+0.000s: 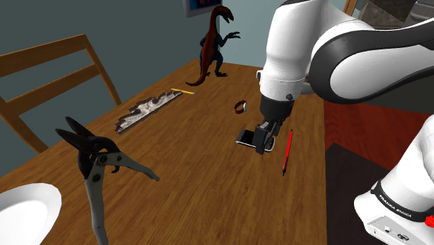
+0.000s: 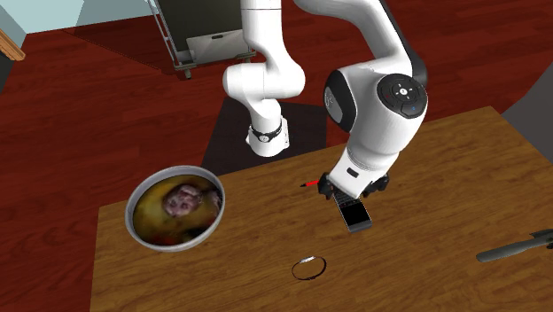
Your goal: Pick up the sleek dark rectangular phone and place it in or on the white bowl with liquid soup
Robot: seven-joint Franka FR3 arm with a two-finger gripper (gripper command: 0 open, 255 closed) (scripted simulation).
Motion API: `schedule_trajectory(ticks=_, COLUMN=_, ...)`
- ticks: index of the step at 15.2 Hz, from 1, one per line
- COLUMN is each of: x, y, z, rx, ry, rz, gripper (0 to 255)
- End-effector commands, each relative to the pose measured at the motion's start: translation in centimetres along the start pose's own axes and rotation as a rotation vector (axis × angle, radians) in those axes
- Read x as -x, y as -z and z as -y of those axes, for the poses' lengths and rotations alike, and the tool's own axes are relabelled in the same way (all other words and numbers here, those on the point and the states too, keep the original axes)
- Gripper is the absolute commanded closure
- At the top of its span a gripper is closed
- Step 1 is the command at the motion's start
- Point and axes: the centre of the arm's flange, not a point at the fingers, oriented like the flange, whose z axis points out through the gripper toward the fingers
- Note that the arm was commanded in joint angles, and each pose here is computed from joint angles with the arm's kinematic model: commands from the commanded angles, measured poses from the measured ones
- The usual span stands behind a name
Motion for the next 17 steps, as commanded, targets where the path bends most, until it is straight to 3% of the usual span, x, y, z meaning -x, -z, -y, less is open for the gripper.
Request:
schedule_trajectory(ticks=1, x=0.0, y=-0.1, z=0.0, rx=0.0, ry=0.0, rz=0.0, gripper=0)
schedule_trajectory(ticks=5, x=0.0, y=-0.1, z=0.0, rx=0.0, ry=0.0, rz=0.0, gripper=0)
schedule_trajectory(ticks=6, x=0.0, y=-0.1, z=0.0, rx=0.0, ry=0.0, rz=0.0, gripper=255)
schedule_trajectory(ticks=17, x=0.0, y=0.9, z=0.0, rx=0.0, ry=0.0, rz=0.0, gripper=255)
